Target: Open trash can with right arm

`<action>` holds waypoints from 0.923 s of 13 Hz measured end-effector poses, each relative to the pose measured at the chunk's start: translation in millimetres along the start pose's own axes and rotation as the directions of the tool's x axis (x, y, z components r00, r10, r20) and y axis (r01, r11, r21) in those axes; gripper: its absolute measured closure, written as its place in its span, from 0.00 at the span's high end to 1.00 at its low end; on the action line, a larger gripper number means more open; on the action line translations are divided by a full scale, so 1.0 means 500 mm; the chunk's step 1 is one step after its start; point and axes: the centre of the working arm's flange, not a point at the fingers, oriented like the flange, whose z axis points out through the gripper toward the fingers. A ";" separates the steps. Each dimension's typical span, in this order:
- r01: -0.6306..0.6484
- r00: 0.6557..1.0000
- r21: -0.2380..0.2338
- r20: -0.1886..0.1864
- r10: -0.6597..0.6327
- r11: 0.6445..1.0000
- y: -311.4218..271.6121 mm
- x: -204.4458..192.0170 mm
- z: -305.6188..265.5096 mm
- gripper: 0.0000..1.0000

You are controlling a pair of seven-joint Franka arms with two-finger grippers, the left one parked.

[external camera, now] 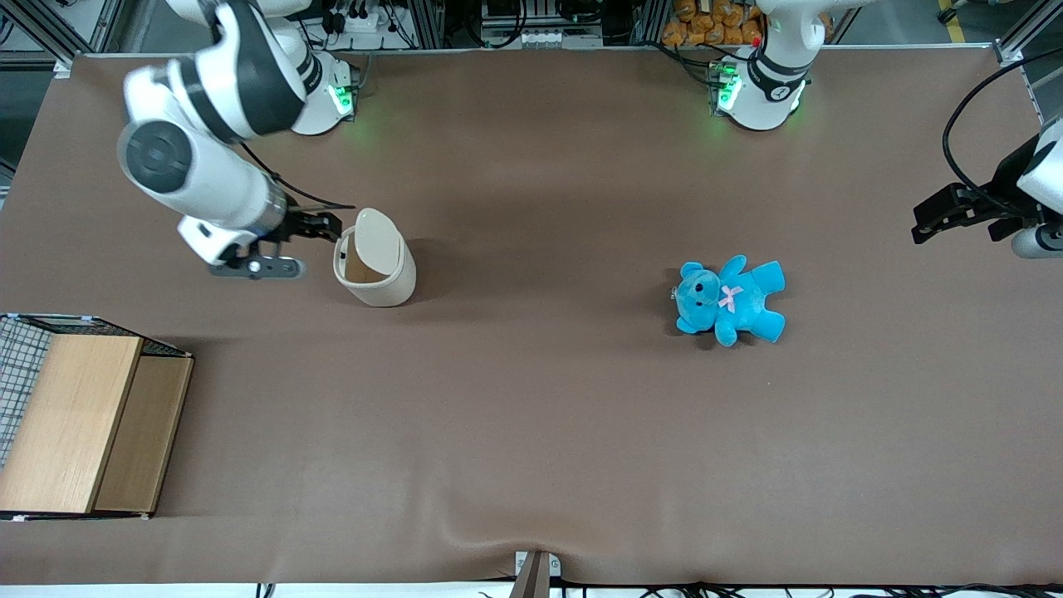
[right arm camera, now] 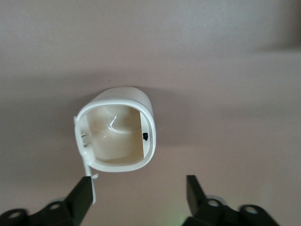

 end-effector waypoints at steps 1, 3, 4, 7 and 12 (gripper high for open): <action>-0.009 1.000 0.005 -0.012 0.009 1.000 0.013 0.002 -0.043 1.00; -0.011 0.999 0.019 -0.043 0.012 1.000 0.061 0.006 -0.128 1.00; 0.003 0.998 0.028 -0.064 -0.002 1.000 0.098 0.008 -0.167 1.00; 0.059 0.991 0.046 -0.127 -0.053 0.997 0.239 0.007 -0.242 1.00; 0.114 0.977 0.011 -0.183 -0.110 0.993 0.352 -0.008 -0.297 1.00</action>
